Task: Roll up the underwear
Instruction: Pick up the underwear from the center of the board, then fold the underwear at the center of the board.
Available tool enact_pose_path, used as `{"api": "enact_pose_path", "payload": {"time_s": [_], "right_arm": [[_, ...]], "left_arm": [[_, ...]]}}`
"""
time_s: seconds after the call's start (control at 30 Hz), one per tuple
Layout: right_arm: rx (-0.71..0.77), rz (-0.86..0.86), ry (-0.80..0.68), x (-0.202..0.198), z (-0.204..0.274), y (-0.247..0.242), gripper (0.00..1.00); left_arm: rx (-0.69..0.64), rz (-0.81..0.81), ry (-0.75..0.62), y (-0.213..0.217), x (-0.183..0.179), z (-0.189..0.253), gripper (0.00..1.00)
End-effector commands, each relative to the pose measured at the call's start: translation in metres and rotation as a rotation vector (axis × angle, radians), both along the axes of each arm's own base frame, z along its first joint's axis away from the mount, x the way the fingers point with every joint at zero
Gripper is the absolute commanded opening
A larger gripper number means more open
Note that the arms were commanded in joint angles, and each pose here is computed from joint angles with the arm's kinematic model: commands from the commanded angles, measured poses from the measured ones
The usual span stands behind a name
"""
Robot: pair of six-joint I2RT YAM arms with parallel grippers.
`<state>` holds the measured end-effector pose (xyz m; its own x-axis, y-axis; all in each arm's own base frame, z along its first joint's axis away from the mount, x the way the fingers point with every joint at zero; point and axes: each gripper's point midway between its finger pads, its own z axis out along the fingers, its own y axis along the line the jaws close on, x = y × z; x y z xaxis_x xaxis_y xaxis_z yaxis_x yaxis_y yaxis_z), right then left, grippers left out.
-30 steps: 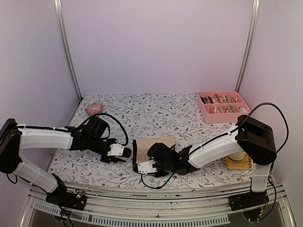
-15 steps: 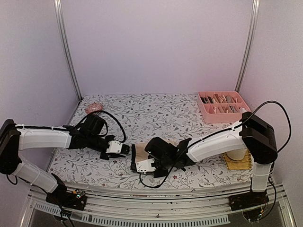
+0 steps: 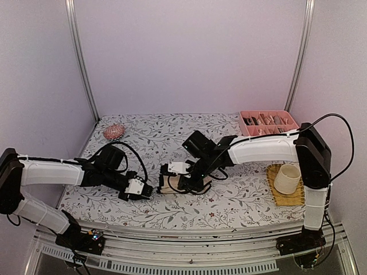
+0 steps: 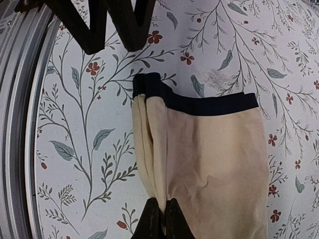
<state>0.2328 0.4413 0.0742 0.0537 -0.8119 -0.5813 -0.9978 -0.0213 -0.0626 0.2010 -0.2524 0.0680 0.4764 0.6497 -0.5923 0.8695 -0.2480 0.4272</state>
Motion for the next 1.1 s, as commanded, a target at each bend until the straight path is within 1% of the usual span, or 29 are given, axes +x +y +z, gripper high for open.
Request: {"api": "enact_pose_path", "payload": {"time_s": [0.0,0.1,0.3,0.5,0.8,0.97,1.07], "right_arm": [[-0.011,-0.015,0.160,-0.001,-0.002,-0.002,0.02],[-0.013,-0.038,0.168,0.013,-0.001,0.000,0.02],[-0.015,-0.065,0.190,0.034,-0.005,0.001,0.02],[-0.017,-0.110,0.185,0.058,-0.012,-0.006,0.02],[-0.006,-0.130,0.171,0.079,-0.019,-0.002,0.02],[0.015,-0.107,0.177,0.078,-0.019,0.003,0.02],[0.019,-0.105,0.165,0.081,-0.021,0.005,0.02]], "left_arm": [[-0.034,-0.010,-0.039,-0.006,0.002,0.007,0.42],[-0.055,0.033,-0.046,-0.011,0.013,0.012,0.45],[-0.062,0.110,-0.040,-0.014,0.036,0.013,0.45],[-0.069,0.153,-0.039,-0.015,0.050,0.013,0.45],[-0.083,0.198,-0.029,-0.020,0.067,0.016,0.44],[-0.081,0.247,-0.018,-0.023,0.081,0.015,0.40],[-0.079,0.256,-0.014,-0.025,0.086,0.014,0.40]]}}
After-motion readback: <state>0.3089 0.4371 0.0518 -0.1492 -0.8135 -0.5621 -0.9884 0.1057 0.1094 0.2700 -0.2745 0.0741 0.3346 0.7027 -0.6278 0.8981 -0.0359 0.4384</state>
